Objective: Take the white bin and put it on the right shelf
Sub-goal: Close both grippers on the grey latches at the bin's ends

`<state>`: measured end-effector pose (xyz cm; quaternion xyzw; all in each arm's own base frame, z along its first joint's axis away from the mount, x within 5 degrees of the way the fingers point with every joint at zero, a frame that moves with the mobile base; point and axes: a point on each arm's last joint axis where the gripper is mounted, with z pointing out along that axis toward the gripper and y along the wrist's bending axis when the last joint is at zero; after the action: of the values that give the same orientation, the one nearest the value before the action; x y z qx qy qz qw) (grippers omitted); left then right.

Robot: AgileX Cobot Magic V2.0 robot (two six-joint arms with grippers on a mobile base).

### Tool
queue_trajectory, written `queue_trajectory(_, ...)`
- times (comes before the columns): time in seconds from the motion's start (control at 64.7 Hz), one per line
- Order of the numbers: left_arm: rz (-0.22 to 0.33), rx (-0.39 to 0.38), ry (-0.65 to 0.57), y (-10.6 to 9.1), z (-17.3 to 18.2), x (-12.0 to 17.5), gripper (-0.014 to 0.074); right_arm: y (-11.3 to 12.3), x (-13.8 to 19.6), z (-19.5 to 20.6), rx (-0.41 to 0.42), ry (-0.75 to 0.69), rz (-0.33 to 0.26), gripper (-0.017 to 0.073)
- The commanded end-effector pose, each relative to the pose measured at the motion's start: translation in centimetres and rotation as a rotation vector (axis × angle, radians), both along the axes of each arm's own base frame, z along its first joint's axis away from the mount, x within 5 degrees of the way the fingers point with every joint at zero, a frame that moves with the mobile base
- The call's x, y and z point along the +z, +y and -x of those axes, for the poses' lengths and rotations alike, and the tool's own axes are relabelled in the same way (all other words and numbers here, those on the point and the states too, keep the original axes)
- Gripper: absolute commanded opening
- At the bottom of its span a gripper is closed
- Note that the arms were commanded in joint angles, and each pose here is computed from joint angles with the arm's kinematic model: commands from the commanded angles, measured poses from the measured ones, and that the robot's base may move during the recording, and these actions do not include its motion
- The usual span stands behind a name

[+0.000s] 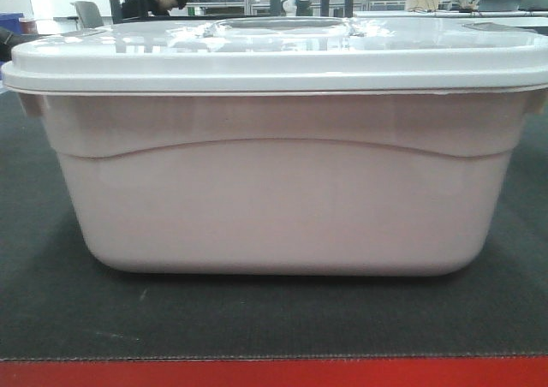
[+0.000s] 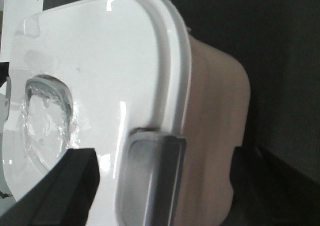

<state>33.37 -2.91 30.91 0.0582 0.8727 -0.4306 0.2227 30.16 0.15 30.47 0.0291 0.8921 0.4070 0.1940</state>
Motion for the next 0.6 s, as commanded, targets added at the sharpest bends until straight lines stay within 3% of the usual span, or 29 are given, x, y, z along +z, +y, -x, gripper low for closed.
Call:
queue_trajectory(0.0,0.067,-0.094,-0.031,-0.8,1.4,2.5,0.0490,0.8,1.9,1.3,0.087,-0.024,-0.097,0.0632)
queue_trajectory(0.108,0.044,-0.118,-0.020,-1.3,1.6,2.2,0.0491,0.9,1.9,1.4,0.084,-0.023,-0.115,0.0632)
queue_trajectory(0.309,0.051,-0.143,0.029,-2.1,2.1,0.6,0.0490,1.3,1.9,1.4,0.095,-0.022,-0.115,0.0632)
queue_trajectory(0.588,0.096,-0.139,0.038,-2.3,2.3,0.2,0.0490,3.0,1.9,1.6,0.153,-0.019,-0.117,0.0632)
